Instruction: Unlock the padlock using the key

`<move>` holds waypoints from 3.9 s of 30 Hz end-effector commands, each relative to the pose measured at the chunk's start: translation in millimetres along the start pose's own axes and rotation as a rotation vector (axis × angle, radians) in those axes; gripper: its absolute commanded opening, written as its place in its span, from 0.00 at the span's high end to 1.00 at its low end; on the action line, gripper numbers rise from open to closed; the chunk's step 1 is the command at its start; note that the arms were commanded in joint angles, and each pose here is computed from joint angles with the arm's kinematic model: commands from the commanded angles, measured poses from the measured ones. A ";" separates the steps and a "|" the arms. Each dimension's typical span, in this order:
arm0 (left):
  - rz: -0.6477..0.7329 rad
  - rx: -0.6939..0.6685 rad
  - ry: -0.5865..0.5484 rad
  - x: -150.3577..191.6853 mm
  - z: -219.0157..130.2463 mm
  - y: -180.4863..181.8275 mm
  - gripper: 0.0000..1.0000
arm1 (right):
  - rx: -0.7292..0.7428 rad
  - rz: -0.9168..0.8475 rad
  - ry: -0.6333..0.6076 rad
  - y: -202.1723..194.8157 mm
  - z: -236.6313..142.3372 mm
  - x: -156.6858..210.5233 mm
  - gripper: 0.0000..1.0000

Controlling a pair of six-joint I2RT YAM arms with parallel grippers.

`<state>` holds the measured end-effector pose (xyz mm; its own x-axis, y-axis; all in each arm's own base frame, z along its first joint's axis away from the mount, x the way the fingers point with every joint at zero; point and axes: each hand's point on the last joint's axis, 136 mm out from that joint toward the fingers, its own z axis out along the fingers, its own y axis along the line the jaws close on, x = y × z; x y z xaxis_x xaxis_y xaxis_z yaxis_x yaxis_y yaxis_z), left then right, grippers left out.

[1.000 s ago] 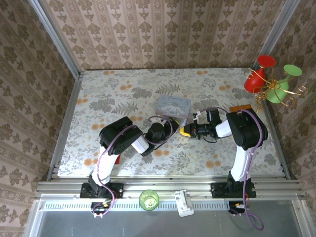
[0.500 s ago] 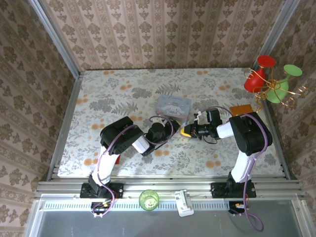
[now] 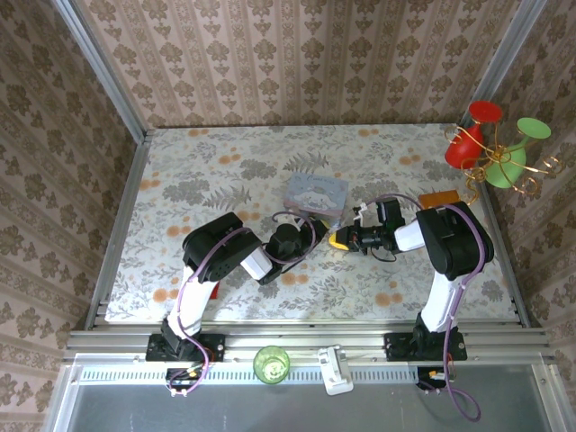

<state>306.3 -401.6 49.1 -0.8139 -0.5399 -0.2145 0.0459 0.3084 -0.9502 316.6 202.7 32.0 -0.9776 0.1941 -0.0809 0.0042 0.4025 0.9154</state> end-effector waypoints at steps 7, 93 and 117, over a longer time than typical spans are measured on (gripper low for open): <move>0.026 0.126 0.248 64.6 -8.7 -36.6 1.00 | -0.289 -0.186 -0.072 57.4 -1.4 -45.8 1.00; 0.490 -0.142 0.009 -32.5 -127.8 -108.1 0.55 | -0.135 -1.059 -0.049 172.9 -46.2 90.3 1.00; 0.782 0.046 0.237 18.1 -137.6 -176.1 0.66 | 0.034 -1.087 -0.014 170.6 -32.8 81.4 1.00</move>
<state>207.9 -355.9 227.4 -0.6609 0.0208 -0.7502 0.6403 0.5371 -0.5492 223.8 258.3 190.6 -0.4638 -0.2647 -0.8455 -0.8593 0.3669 0.3565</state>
